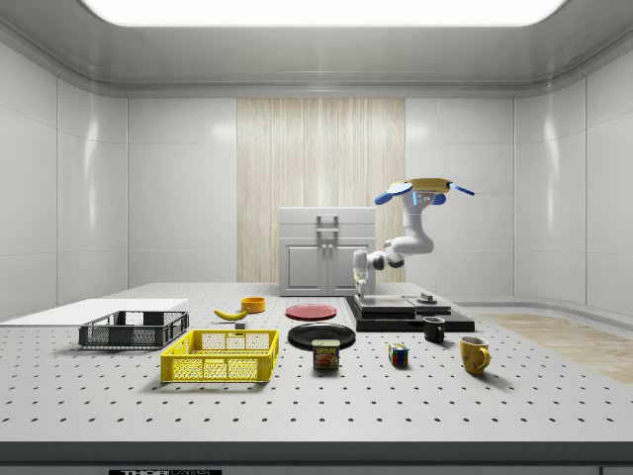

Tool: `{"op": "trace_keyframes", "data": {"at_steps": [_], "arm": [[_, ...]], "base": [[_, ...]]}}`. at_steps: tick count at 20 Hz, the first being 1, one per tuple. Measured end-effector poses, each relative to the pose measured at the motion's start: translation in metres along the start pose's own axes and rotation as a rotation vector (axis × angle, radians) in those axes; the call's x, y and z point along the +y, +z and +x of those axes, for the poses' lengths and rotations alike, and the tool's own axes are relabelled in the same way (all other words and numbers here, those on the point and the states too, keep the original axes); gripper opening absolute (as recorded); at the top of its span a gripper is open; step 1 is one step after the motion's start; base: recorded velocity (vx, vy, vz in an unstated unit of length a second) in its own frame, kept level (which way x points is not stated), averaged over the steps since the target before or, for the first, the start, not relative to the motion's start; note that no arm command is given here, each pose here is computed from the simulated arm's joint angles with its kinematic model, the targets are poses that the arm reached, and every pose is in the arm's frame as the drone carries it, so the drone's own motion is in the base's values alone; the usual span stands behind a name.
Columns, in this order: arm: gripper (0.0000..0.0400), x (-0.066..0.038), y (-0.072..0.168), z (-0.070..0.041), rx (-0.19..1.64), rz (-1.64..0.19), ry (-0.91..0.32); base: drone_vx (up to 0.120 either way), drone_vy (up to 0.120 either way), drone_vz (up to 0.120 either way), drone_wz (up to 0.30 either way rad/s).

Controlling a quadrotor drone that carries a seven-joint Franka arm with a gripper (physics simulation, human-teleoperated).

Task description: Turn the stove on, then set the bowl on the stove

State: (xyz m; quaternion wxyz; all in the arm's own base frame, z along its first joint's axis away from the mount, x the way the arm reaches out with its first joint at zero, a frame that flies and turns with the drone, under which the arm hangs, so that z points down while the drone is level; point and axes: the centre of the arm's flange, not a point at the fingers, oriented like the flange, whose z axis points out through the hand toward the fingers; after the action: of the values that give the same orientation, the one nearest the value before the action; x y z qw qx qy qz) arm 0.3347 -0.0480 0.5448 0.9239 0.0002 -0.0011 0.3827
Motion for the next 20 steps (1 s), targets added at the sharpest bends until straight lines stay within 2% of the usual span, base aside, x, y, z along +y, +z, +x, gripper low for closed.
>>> {"op": "trace_keyframes", "data": {"at_steps": [20], "arm": [[0.04,0.0,0.0,0.0,0.0,0.0,0.0]], "base": [[0.12,0.0,0.0,0.0]]}}
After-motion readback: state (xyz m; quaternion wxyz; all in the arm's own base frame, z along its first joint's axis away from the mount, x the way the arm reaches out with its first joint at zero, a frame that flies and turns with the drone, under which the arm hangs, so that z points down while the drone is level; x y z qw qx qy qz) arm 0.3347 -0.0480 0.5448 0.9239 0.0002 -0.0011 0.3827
